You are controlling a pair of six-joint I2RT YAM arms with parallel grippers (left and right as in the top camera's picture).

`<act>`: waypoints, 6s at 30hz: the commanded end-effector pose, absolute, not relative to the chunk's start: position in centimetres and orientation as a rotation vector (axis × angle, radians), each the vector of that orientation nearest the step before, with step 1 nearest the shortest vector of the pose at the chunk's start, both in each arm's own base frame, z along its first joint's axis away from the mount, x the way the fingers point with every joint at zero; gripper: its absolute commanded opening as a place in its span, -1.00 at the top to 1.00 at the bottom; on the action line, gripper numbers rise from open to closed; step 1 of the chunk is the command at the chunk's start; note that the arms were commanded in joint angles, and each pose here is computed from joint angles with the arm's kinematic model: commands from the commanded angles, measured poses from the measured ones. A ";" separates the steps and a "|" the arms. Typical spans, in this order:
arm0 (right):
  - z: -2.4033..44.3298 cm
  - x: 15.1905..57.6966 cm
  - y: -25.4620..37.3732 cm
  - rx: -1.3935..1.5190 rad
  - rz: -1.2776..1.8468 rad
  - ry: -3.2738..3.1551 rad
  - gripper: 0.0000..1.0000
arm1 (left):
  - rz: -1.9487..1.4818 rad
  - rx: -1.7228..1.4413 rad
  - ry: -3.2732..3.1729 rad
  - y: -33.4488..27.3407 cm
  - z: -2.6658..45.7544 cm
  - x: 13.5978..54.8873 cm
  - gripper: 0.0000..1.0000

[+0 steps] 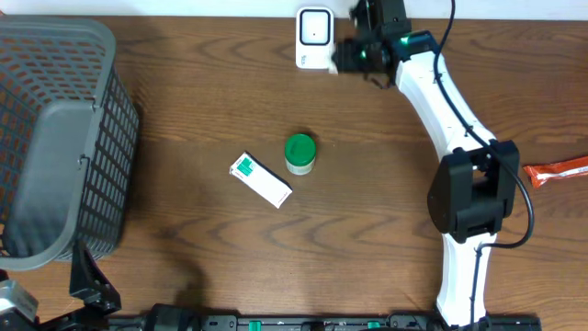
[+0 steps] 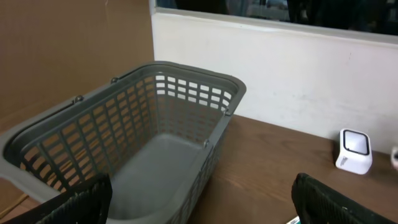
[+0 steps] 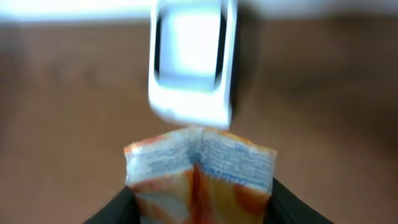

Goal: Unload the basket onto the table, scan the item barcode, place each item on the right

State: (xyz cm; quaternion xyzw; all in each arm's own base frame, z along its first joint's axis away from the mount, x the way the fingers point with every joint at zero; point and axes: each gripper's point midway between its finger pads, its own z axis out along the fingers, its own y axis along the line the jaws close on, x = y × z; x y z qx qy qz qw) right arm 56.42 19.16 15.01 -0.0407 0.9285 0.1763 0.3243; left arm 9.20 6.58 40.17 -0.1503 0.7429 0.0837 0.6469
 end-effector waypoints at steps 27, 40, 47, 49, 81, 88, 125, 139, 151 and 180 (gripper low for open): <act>17.0 63.8 22.0 -0.097 0.259 2.068 0.10 | 0.193 -0.356 1.687 6.7 40.2 9.2 -0.85; 20.6 51.0 -4.1 0.298 -0.528 2.499 0.02 | 0.193 -0.356 1.687 6.7 40.2 9.2 -0.85; 11.9 45.3 -18.2 0.692 -0.662 2.686 0.00 | 0.193 -0.356 1.687 6.7 40.2 9.2 -0.85; 9.3 43.5 -20.7 0.783 -0.667 2.728 0.04 | 0.193 -0.356 1.687 6.7 40.2 9.2 -0.86; 23.4 41.0 7.9 1.002 0.774 2.815 -0.99 | 0.193 -0.356 1.687 6.7 40.2 9.2 -0.85; 21.2 36.6 14.3 1.878 0.372 2.587 -0.98 | 0.193 -0.356 1.687 6.7 40.2 9.2 -0.85; 2.6 36.8 30.3 1.672 0.093 2.774 -0.85 | 0.193 -0.357 1.687 6.7 40.2 9.2 -0.85; 8.1 36.2 28.3 1.594 0.122 2.824 -0.98 | 0.193 -0.357 1.687 6.7 40.2 9.2 -0.85; 7.8 35.9 28.3 1.400 0.095 2.898 -0.97 | 0.193 -0.356 1.687 6.7 40.2 9.2 -0.85; 12.7 31.6 28.2 1.201 0.067 3.006 -0.98 | 0.193 -0.356 1.687 6.7 40.2 9.2 -0.85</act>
